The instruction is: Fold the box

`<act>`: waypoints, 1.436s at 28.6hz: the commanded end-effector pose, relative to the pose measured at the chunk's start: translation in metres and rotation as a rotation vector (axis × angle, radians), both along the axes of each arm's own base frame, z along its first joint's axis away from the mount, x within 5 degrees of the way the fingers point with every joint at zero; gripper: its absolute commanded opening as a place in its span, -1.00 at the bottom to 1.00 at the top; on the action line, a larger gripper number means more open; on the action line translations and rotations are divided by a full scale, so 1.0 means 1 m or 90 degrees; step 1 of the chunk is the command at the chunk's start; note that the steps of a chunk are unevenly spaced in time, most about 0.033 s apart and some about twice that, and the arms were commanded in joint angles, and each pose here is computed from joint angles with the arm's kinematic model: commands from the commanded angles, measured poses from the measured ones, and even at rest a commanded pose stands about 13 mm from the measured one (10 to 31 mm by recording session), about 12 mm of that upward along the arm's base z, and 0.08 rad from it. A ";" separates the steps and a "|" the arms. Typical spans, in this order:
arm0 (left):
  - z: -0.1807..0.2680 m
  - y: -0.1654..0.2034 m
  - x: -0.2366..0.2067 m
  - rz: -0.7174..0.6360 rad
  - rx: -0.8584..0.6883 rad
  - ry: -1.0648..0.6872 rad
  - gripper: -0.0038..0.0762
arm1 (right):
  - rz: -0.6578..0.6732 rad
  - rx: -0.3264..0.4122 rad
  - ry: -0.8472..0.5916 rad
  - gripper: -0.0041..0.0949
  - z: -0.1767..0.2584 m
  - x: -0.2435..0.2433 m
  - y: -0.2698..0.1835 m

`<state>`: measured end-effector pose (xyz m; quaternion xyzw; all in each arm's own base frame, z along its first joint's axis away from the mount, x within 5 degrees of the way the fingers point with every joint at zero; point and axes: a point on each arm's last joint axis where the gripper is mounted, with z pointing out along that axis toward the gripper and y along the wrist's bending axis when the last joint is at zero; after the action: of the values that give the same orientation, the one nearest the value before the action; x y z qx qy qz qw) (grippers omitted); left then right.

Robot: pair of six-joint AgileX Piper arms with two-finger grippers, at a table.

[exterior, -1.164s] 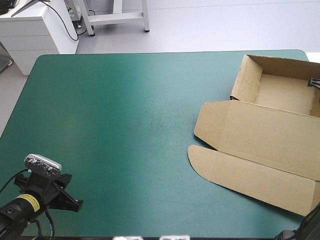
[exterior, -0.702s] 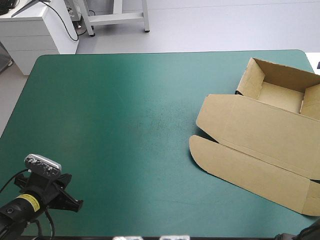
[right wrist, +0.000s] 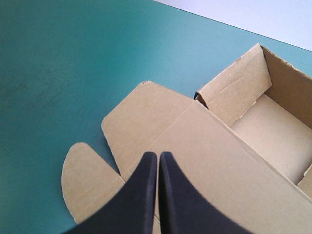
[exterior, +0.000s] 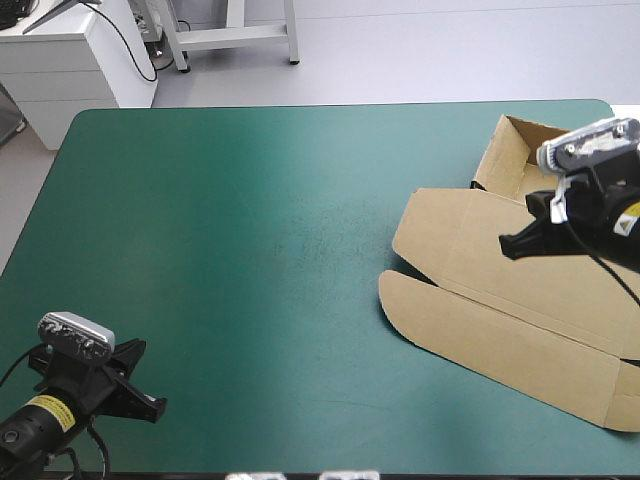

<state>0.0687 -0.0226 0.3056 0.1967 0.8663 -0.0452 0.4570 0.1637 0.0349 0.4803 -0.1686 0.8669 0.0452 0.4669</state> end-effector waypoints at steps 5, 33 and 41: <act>-0.007 0.006 -0.029 -0.029 -0.123 -0.098 -0.92 | -0.001 -0.015 -0.139 -0.92 -0.044 -0.058 -0.011; -0.015 0.018 -0.062 -0.050 -0.209 -0.210 -0.92 | -0.043 0.063 -0.316 -0.96 -0.187 -0.156 -0.029; -0.015 0.018 -0.061 -0.049 -0.210 -0.209 -0.92 | -0.056 0.065 -0.318 -0.96 -0.187 -0.156 -0.031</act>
<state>0.0084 -0.0049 0.2771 0.1643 0.7828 -0.1554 0.5798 0.0138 0.0066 0.2799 -0.1232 0.7669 0.0319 0.6290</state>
